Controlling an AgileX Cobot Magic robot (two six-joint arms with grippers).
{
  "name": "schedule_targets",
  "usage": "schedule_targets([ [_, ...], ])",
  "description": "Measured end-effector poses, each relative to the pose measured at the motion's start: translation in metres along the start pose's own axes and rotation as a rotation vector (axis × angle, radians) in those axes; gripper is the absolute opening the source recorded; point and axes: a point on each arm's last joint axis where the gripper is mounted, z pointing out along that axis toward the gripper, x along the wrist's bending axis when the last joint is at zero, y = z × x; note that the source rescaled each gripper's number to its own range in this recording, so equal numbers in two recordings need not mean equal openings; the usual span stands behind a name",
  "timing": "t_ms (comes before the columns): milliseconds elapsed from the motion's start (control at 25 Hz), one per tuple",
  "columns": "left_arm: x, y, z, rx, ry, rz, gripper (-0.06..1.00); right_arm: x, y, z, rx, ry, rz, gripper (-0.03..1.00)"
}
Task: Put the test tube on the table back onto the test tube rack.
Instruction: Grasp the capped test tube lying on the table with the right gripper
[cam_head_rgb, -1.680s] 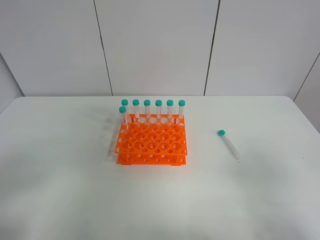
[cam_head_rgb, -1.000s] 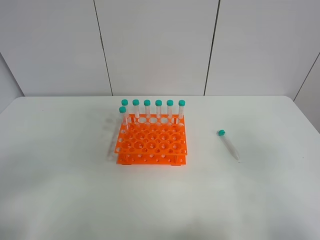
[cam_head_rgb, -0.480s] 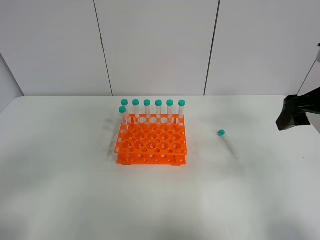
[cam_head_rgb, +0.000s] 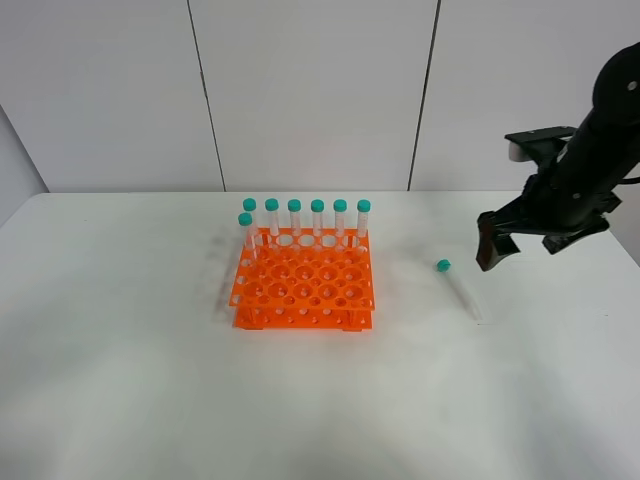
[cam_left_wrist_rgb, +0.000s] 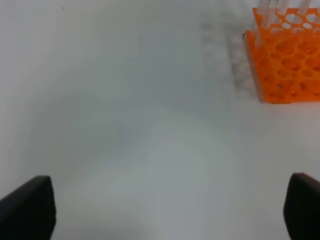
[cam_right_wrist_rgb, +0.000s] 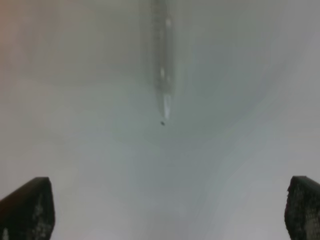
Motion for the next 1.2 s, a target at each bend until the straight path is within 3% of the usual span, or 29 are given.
schedule_targets([
  [320, 0.0, 0.0, 0.0, 0.0, 0.0, 0.0, 1.0, -0.012, 0.009, 0.052, 0.059, -0.004, 0.036, 1.0],
  [920, 0.0, 0.0, 0.0, 0.0, 0.0, 0.0, 1.0, -0.014, 0.021, 0.129, 0.014, 0.039, 0.066, 1.0],
  [1200, 0.0, 0.0, 0.0, 0.0, 0.0, 0.0, 1.0, 0.008, 0.022, 0.136, 0.029, 0.057, -0.001, 1.0],
])
